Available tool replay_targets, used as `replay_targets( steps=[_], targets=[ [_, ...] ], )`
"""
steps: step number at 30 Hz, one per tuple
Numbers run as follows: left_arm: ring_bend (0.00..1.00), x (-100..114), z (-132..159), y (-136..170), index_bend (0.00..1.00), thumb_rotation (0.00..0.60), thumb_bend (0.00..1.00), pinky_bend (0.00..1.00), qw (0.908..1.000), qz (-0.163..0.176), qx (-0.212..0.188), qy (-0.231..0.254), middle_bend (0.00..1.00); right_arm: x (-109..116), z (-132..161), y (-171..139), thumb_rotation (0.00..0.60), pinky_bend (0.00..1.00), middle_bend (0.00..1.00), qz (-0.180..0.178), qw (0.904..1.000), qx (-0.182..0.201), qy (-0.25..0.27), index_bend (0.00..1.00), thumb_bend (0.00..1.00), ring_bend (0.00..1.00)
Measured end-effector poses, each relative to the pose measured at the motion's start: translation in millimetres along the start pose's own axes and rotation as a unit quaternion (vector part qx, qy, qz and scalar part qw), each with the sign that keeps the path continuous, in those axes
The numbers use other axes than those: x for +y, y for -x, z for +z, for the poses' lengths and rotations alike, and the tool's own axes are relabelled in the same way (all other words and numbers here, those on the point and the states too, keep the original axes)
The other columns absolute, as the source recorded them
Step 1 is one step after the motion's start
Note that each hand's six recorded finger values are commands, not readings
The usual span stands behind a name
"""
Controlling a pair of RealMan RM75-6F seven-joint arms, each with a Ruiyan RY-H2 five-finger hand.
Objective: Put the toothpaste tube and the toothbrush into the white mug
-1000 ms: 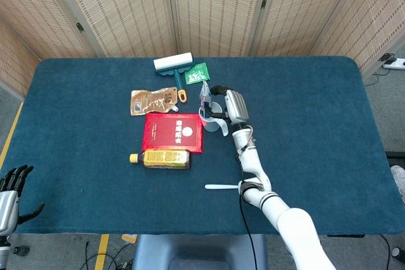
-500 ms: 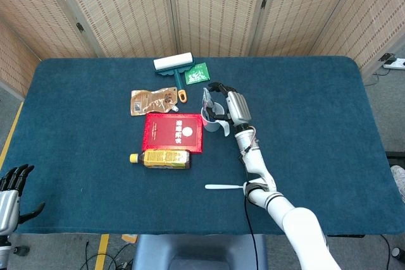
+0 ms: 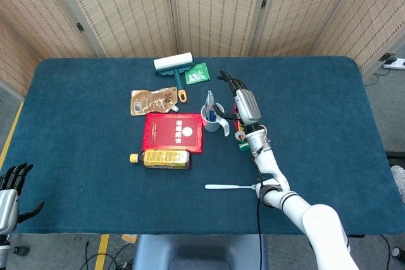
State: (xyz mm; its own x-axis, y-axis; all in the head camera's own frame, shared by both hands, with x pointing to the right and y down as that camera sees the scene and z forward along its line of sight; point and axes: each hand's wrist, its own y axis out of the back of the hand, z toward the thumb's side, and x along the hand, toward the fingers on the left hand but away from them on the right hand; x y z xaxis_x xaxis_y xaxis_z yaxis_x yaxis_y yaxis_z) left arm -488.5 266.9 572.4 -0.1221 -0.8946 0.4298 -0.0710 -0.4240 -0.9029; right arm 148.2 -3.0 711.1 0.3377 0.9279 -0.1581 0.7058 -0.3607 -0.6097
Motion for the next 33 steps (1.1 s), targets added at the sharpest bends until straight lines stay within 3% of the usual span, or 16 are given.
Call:
replay_targets(
  steps=[5, 10, 15, 18, 25, 33],
  targets=[
    [0.12, -2, 5, -3, 0.15, 0.6, 0.24, 0.2, 1.0, -0.002, -0.008, 0.0, 0.15, 22, 7, -14, 0.6, 0.16, 0.23, 0.009, 0.9995, 0.029, -0.008, 0.13, 0.23, 0.18],
    [0.12, -3, 11, -6, 0.15, 0.6, 0.24, 0.2, 0.9998, -0.003, -0.018, 0.0, 0.15, 42, 17, -38, 0.6, 0.18, 0.31, 0.021, 0.9984, 0.051, -0.012, 0.21, 0.23, 0.25],
    [0.12, 0, 15, -8, 0.15, 0.6, 0.24, 0.2, 0.9997, 0.002, -0.025, 0.0, 0.15, 66, 31, -73, 0.6, 0.36, 0.41, 0.035, 0.9958, 0.078, -0.032, 0.31, 0.25, 0.39],
    [0.12, 1, 17, -8, 0.15, 0.6, 0.24, 0.2, 0.9997, 0.003, -0.026, 0.001, 0.15, 73, 36, -97, 0.6, 0.44, 0.46, 0.063, 0.992, 0.096, -0.054, 0.38, 0.25, 0.43],
    [0.12, 2, 19, -7, 0.15, 0.6, 0.24, 0.2, 0.9996, 0.005, -0.027, -0.001, 0.15, 61, 38, -139, 0.6, 0.48, 0.47, 0.137, 0.9757, 0.122, -0.12, 0.44, 0.25, 0.45],
    [0.12, 1, 21, -4, 0.15, 0.6, 0.24, 0.2, 0.9996, 0.002, -0.028, 0.0, 0.15, 26, 15, -165, 0.6, 0.48, 0.42, 0.211, 0.9505, 0.104, -0.203, 0.44, 0.23, 0.42]
  ],
)
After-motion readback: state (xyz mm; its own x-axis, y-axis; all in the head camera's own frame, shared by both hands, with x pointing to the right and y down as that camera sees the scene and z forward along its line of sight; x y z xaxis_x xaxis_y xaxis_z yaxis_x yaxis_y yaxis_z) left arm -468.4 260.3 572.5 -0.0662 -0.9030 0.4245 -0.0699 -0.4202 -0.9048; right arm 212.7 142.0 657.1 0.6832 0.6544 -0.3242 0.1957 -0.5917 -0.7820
